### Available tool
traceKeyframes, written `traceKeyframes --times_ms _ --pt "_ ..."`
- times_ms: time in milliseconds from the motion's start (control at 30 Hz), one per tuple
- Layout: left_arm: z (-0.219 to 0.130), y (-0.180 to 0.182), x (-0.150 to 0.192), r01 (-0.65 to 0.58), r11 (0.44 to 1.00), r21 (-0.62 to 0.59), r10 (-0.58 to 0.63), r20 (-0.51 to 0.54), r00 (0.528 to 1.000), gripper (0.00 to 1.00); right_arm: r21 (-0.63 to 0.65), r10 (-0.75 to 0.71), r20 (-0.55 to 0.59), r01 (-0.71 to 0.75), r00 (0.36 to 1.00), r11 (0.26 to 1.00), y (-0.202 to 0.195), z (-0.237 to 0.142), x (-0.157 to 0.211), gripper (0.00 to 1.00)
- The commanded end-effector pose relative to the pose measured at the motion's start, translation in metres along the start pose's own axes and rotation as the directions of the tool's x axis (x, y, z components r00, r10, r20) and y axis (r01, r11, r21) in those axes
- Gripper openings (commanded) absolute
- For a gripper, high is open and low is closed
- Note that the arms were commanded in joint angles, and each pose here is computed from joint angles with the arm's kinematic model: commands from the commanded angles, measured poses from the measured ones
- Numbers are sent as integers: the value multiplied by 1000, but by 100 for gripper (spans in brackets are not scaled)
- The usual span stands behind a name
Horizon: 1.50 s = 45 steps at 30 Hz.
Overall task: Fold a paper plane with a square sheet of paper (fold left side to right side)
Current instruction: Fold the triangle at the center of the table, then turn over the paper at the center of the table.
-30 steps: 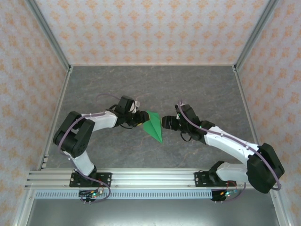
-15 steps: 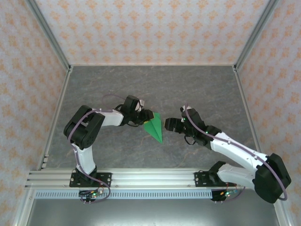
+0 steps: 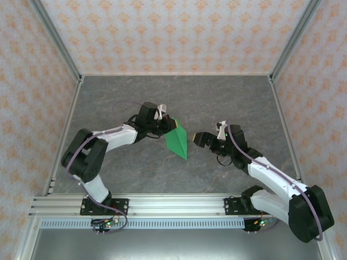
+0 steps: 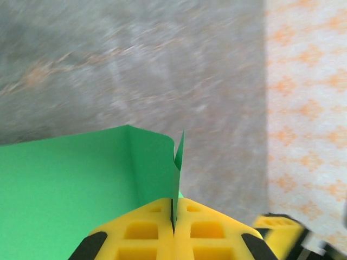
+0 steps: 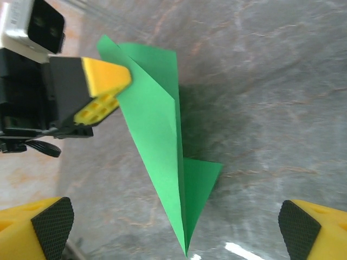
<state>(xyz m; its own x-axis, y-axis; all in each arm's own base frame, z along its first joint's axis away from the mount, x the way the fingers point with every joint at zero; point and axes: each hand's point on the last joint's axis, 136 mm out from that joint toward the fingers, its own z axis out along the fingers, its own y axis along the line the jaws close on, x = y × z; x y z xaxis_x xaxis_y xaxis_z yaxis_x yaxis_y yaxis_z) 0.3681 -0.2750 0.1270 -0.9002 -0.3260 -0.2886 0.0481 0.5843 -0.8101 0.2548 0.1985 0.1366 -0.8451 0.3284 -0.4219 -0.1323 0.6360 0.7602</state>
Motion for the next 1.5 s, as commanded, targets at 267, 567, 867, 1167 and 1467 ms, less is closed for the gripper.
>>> traceKeyframes --times_ms 267,567,867,1167,1467 --pt "-81 -112 -35 -132 974 184 100 176 979 2 -437 -17 -101 -29 995 899 86 0 -12 100" --pt "-92 -138 -35 -122 948 293 73 172 982 0 -549 -55 -125 -23 991 835 124 3 -19 93" --pt "-92 -145 -32 -114 939 326 66 154 986 0 -587 -40 -117 -37 992 809 137 1 -26 53" --pt "-99 -117 -22 -182 972 146 162 136 977 40 -454 -156 -141 76 978 888 121 1 -10 18" --pt "-183 -57 -29 -275 889 -365 380 257 889 63 161 -405 -247 449 880 879 53 -11 -9 10"
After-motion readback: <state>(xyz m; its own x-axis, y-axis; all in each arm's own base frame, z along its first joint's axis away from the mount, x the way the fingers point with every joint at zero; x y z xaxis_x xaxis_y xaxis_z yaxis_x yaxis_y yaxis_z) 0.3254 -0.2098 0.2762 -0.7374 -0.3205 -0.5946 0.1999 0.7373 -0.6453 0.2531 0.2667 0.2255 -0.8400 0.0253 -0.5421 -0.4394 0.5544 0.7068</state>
